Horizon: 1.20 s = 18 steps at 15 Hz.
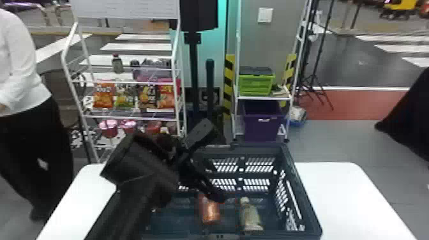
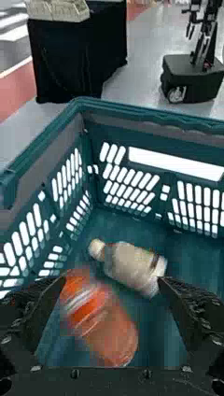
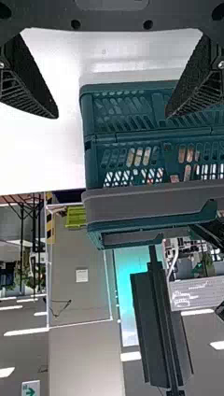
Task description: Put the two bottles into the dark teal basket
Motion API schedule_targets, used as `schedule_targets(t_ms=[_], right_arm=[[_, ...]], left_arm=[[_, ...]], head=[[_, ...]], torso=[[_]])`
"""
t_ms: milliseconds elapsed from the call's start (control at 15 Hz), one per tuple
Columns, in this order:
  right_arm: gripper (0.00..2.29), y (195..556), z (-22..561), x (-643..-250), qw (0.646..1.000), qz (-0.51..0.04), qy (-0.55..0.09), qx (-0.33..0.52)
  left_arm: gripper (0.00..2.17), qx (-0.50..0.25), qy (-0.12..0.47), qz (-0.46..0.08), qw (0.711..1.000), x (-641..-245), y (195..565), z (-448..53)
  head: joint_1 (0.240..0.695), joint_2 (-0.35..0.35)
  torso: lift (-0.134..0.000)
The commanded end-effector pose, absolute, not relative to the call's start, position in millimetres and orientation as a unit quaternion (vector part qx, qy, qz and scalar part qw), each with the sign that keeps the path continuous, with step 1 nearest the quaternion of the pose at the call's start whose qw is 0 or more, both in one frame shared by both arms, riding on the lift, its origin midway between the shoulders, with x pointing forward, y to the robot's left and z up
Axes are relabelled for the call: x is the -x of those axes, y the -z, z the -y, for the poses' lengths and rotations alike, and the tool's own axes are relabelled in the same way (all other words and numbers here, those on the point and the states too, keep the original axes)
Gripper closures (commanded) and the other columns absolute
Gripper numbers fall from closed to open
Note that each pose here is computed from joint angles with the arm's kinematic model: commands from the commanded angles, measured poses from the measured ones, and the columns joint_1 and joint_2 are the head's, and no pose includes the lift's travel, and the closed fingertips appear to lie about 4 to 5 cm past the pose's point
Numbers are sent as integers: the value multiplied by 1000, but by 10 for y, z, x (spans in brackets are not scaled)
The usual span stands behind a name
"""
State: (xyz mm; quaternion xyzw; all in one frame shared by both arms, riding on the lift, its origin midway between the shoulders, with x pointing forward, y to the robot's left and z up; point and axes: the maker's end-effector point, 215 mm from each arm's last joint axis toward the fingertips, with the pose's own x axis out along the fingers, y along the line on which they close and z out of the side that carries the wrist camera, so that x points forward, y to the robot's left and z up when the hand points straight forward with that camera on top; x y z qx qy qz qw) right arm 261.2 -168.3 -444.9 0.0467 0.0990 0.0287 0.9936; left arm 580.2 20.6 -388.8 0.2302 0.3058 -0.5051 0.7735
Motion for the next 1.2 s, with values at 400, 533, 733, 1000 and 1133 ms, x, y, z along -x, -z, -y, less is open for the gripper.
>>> schedule_targets(t_ms=[400,533,733,1000,1133], right_arm=[[26,3980,1836,-2622,998,-44,-24,-41],[26,3835,1867,-2608,999,-24,-26,-38],[26,3719,1863,-2622,999,-11,-36,-34],[26,3597,1853,-2672,998,-7,-50,-28],[26,3575,1839,-2700,998,-14,-59,-24]], left_arm=[[103,-20,319,-136,938,-5900,2434,-1541],[103,3,249,-112,962,-5652,2385,-1989],[103,35,173,-108,978,-5125,2546,-2499],[100,1,106,-97,990,-4451,2888,-3008],[103,-28,85,-53,995,-4177,2847,-3086]], head=[[499,0],[499,0],[499,0],[499,0],[499,0]], torso=[[0],[0],[0],[0],[0]])
